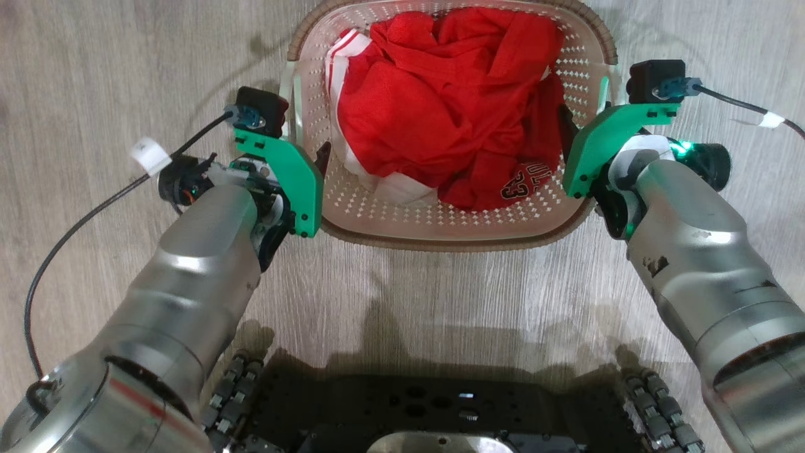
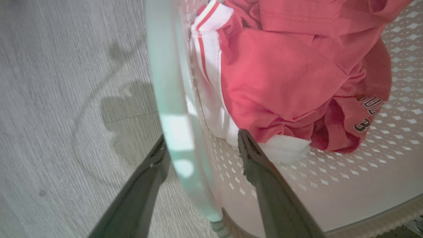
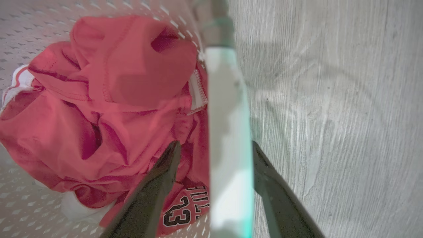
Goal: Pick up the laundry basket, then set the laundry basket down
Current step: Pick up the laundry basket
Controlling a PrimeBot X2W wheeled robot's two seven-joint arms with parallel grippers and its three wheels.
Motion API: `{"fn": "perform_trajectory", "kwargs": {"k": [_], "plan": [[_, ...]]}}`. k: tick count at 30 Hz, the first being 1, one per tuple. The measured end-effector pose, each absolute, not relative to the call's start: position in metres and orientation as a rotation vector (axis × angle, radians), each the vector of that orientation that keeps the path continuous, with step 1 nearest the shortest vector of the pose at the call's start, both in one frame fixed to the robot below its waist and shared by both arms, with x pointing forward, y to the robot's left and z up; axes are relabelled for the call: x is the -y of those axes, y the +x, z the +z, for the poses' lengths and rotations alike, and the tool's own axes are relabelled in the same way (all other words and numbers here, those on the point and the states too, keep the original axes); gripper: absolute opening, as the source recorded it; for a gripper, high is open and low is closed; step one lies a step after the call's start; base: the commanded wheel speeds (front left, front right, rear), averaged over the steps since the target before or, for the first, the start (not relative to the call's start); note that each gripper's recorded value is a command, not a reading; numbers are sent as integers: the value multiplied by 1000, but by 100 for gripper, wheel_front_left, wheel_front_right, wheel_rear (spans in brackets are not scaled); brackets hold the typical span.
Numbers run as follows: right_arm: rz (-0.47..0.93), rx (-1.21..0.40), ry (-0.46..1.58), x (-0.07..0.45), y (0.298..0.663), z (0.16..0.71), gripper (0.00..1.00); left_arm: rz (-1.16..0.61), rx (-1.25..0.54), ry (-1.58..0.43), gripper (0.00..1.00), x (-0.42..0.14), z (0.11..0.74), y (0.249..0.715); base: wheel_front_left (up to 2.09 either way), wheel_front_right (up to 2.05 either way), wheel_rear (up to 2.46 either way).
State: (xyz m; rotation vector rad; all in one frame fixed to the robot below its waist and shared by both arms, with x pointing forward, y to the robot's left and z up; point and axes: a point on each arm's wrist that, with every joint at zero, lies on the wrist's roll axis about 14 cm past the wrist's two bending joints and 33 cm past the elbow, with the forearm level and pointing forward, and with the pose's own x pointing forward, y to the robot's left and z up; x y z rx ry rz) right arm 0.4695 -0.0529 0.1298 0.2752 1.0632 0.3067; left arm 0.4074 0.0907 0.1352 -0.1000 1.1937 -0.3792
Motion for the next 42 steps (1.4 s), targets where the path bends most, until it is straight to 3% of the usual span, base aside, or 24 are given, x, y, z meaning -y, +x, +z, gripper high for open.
{"fn": "perform_trajectory", "kwargs": {"k": [20, 21, 22, 23, 42], "plan": [[298, -1129, 322, 46, 456, 117, 98, -382, -1271, -120, 100, -89, 126, 395, 0, 0, 0], [297, -1130, 326, 45, 456, 117, 52, -383, -1272, -121, 78, -89, 126, 394, 0, 0, 0], [297, -1131, 331, 44, 456, 117, 0, -380, -1270, -125, 24, -89, 126, 394, 0, 0, 0], [300, -1131, 332, 43, 456, 117, 0, -379, -1267, -128, 0, -89, 127, 394, 0, 0, 0], [304, -1132, 336, 44, 456, 134, 0, -428, -1248, -72, 0, -89, 144, 394, 0, 0, 0]]}}
